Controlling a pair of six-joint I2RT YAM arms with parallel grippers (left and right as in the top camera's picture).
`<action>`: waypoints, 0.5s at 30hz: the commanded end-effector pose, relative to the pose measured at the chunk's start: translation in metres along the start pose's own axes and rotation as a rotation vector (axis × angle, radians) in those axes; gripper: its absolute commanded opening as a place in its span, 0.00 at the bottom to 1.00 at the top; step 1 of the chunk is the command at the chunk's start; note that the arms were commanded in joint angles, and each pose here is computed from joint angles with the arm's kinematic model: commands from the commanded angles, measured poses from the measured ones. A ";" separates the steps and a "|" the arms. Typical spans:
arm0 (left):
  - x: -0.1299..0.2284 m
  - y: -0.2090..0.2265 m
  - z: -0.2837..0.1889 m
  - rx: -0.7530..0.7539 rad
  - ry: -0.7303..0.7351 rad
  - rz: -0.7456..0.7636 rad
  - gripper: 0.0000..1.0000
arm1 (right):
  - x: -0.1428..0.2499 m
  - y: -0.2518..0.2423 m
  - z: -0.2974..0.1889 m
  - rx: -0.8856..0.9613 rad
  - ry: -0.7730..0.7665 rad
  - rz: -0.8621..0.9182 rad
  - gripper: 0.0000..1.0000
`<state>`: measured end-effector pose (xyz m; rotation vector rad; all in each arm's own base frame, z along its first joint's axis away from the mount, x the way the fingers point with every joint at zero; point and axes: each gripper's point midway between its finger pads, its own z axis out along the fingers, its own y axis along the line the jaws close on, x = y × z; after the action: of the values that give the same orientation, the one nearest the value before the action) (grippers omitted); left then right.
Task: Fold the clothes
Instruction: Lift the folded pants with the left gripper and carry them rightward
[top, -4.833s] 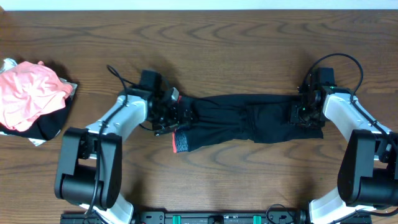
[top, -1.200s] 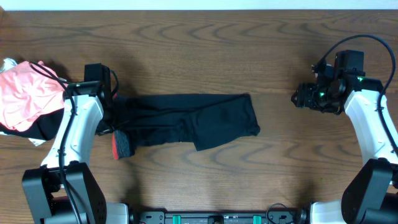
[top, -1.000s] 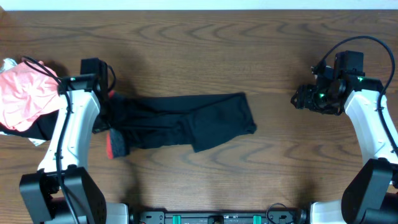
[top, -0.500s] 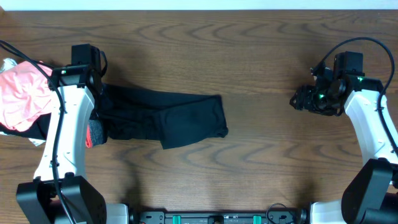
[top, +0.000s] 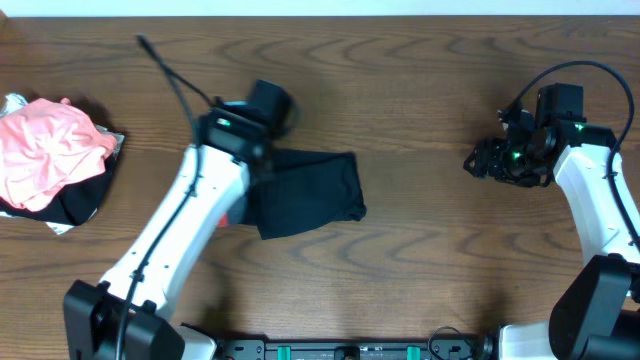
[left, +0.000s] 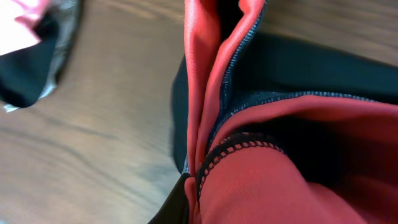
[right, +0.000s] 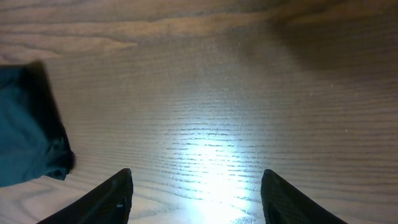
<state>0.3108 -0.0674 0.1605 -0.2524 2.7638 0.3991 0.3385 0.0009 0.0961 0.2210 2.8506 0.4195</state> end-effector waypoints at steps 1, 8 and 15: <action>0.000 -0.031 -0.009 0.032 -0.046 -0.038 0.06 | -0.003 0.007 -0.003 -0.021 -0.009 0.000 0.64; 0.025 -0.118 0.005 0.193 0.010 0.056 0.06 | -0.002 0.012 -0.003 -0.047 -0.005 0.000 0.64; 0.040 -0.169 0.020 0.284 0.046 0.077 0.06 | -0.001 0.013 -0.003 -0.047 -0.003 -0.004 0.64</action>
<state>0.3170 -0.2068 0.0881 -0.0685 2.8173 0.1165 0.3379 0.0056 0.0973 0.2166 2.8482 0.4586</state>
